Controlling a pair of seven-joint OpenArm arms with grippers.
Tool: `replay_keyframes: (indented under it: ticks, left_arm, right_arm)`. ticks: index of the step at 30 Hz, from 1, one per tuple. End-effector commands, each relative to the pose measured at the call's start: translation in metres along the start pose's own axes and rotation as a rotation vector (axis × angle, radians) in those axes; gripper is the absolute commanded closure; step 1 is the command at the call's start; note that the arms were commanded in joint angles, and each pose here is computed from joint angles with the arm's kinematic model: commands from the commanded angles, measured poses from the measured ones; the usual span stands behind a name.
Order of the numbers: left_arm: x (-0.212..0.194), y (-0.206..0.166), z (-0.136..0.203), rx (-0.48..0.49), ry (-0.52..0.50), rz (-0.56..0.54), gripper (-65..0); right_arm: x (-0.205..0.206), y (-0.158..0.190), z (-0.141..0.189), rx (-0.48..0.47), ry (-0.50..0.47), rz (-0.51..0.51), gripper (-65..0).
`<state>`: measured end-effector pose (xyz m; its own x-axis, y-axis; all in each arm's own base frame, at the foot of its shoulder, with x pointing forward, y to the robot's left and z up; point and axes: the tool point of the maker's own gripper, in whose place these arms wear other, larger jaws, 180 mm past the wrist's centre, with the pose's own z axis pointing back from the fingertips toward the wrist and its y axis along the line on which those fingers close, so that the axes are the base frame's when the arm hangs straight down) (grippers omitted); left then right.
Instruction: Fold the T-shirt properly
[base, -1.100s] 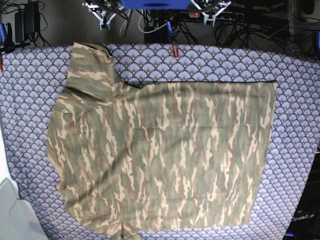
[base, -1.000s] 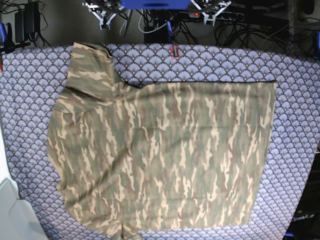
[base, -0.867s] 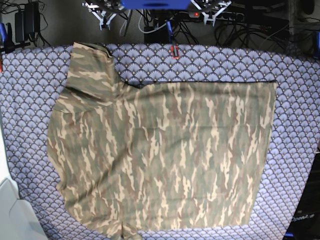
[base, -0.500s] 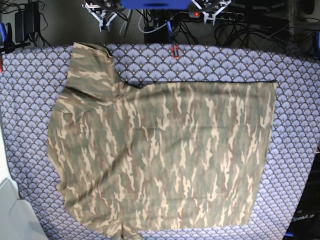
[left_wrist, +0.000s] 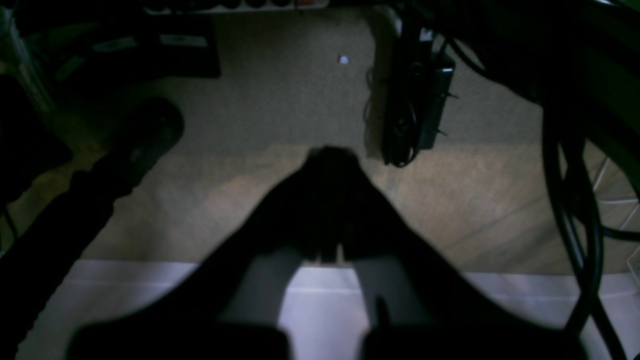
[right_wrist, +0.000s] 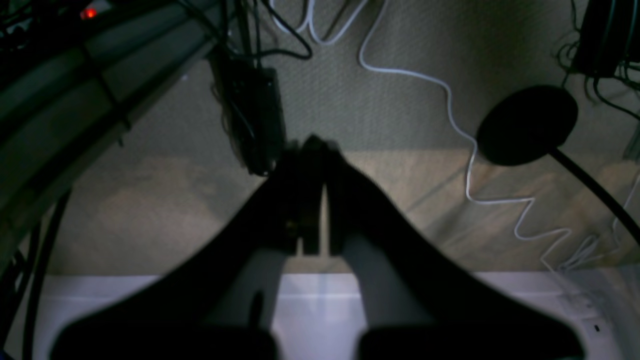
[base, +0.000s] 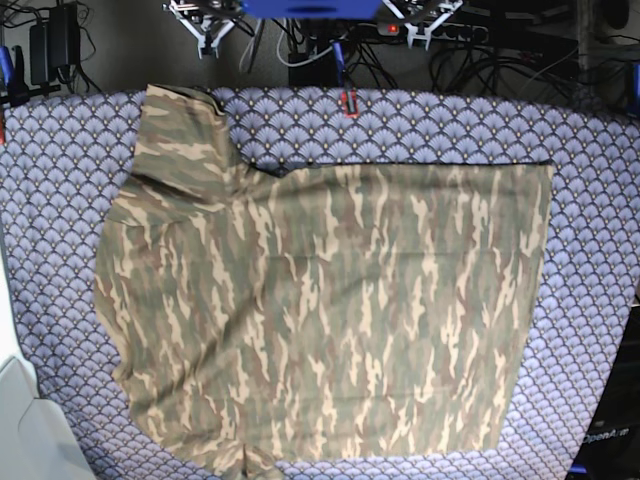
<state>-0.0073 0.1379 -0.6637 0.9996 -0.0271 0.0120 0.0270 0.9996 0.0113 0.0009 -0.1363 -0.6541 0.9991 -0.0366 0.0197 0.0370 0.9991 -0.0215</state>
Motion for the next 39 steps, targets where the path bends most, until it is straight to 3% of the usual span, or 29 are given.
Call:
replay_keyframes:
  ticks: [1, 6, 11, 17, 28, 31, 34, 37, 39]
  left_arm:
    - [-0.01, 0.01, 0.001, 0.012, 0.009, -0.01, -0.4]
    - [-0.023, 0.03, 0.01, 0.037, -0.047, -0.022, -0.4]
    - [-0.021, 0.05, 0.033, 0.063, -0.152, -0.049, -0.4]
    - [-0.003, 0.046, 0.069, 0.054, -0.297, -0.08, -0.4]
    - [0.037, 0.058, 0.163, 0.095, -0.558, -0.049, -0.4]
    - [0.055, 0.058, 0.201, 0.103, -0.653, -0.055, -0.4]
    - [0.078, 0.064, 0.244, 0.132, -0.76, -0.06, -0.4]
    - [0.093, 0.068, 0.27, 0.154, -0.768, -0.062, -0.4]
    - [0.094, 0.073, 0.275, 0.17, -0.716, -0.055, -0.5]
  right_arm:
    - [-0.003, -0.003, 0.001, -0.006, -0.005, -0.002, 0.0]
    - [-0.009, -0.022, 0.018, -0.035, -0.103, 0.002, 0.0]
    - [0.004, -0.033, 0.06, -0.053, -0.254, 0.028, 0.0]
    - [0.024, -0.03, 0.104, -0.049, -0.354, 0.042, 0.0]
    - [0.068, -0.024, 0.181, -0.044, -0.514, 0.054, -0.2]
    - [0.084, -0.022, 0.21, -0.04, -0.589, 0.059, -0.3]
    - [0.1, -0.019, 0.234, -0.04, -0.603, 0.059, -0.4]
    - [0.121, -0.014, 0.247, -0.029, -0.611, 0.064, -0.5]
    - [0.135, -0.007, 0.248, 0.005, -0.616, 0.119, -0.8]
